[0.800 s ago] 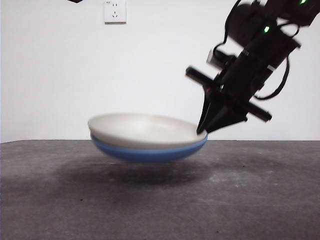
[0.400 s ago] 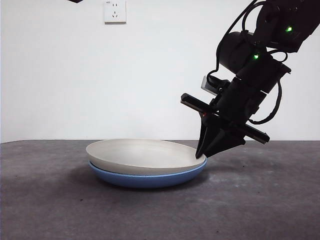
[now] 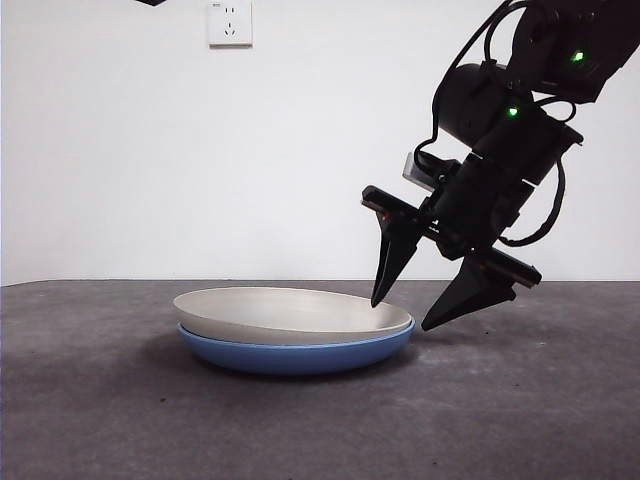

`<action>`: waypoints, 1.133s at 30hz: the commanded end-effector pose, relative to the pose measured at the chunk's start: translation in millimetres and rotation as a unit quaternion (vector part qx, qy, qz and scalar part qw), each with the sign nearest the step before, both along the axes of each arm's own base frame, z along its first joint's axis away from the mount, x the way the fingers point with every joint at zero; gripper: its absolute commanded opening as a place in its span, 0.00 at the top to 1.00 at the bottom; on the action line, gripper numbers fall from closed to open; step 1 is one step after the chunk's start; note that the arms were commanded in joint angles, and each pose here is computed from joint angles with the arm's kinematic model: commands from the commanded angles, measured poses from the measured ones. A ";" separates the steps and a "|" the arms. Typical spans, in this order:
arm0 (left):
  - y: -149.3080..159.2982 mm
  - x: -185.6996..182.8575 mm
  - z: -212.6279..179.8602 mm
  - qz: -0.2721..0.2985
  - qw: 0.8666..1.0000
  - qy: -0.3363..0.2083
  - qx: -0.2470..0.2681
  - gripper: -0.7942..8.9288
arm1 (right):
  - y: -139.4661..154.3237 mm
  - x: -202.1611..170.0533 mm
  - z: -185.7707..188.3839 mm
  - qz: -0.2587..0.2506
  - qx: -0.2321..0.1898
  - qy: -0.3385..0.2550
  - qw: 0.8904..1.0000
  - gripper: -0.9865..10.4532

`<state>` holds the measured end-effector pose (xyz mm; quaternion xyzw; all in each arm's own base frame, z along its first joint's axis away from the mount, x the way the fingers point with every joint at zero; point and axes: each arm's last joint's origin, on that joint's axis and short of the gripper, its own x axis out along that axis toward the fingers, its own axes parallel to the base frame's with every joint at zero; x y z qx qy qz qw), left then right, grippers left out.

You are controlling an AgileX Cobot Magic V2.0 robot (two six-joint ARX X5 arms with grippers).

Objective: Pick up the white plate, put it on the blue plate, put it on desk

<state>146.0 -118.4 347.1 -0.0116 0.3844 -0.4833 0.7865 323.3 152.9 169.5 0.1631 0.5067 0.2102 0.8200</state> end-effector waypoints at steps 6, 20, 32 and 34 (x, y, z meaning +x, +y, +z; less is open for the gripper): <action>-2.0 0.5 2.1 -0.012 1.000 -0.015 0.000 0.60 | -5.3 -16.5 60.7 0.012 0.022 -0.075 0.997 0.65; -2.1 0.5 2.2 -0.012 1.000 -0.015 0.000 0.60 | -54.7 -130.9 176.0 0.090 0.034 -0.196 0.976 0.65; -2.0 0.5 2.1 -0.012 1.000 -0.014 0.000 0.60 | -81.4 -205.3 181.3 0.153 -0.009 -0.137 0.979 0.65; -2.0 0.5 2.1 -0.012 1.000 -0.015 0.000 0.60 | -82.4 -209.6 180.7 0.161 -0.012 -0.132 0.978 0.65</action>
